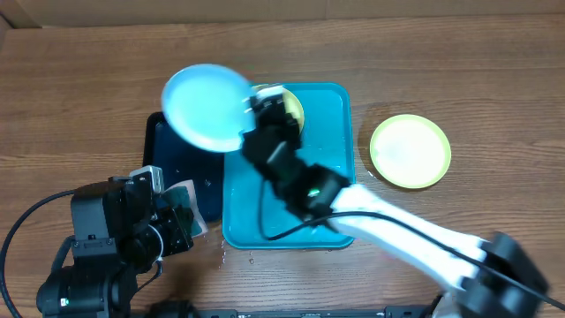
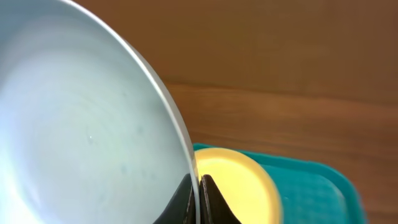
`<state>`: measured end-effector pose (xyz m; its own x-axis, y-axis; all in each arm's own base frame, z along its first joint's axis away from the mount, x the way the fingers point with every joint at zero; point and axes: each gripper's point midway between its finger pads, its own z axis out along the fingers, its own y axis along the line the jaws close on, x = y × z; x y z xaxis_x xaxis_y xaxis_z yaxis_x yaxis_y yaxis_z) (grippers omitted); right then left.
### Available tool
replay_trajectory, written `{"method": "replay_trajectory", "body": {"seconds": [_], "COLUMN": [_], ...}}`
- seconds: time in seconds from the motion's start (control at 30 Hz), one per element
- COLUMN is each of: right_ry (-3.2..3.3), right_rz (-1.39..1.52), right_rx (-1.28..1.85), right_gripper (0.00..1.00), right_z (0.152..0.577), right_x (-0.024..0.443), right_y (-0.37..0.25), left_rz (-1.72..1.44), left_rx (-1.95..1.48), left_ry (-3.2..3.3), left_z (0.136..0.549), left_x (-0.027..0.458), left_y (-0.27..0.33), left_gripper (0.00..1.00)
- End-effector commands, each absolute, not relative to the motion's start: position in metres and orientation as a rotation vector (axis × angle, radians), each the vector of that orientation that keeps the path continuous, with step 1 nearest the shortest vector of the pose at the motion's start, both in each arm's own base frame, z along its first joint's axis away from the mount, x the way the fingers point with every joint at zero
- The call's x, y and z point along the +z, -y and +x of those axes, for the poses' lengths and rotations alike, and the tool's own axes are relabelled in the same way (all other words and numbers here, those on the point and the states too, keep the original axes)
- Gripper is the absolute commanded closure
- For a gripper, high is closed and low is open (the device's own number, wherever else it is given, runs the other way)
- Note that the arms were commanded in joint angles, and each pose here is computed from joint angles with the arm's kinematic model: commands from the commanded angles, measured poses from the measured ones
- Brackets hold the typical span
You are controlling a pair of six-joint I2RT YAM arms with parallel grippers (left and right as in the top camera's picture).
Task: Clean dirty plates on tray and stack at the side
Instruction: 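Carry the white plate right and stack it on the yellow plate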
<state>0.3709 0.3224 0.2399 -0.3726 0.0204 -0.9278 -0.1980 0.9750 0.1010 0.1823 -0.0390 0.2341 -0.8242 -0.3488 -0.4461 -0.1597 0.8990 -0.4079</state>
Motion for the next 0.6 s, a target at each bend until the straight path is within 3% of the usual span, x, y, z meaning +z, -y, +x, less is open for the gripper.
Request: {"method": "replay_trajectory", "body": {"seconds": [0.0,0.4,0.57], "right_ry": [-1.934,-2.319,-2.417], "right_rz": [0.121,0.536,0.769], "right_rx": [0.373,0.005,0.049], "right_gripper": [0.96,0.96,0.96], "right_z": [0.371,0.360,0.347], "right_x": [0.294,0.229,0.202], "right_y": [-0.266,-0.050,0.008], "left_rz": [-0.338,-0.332,-0.329], "left_rx": [-0.467,-0.467,-0.466], "left_ry": [-2.514,-2.498,-2.489], "left_z": [0.184,0.187,0.189], "left_x": [0.240,0.243,0.244], "left_y": [0.037,0.037,0.037], "left_gripper": [0.96,0.96,0.96]}}
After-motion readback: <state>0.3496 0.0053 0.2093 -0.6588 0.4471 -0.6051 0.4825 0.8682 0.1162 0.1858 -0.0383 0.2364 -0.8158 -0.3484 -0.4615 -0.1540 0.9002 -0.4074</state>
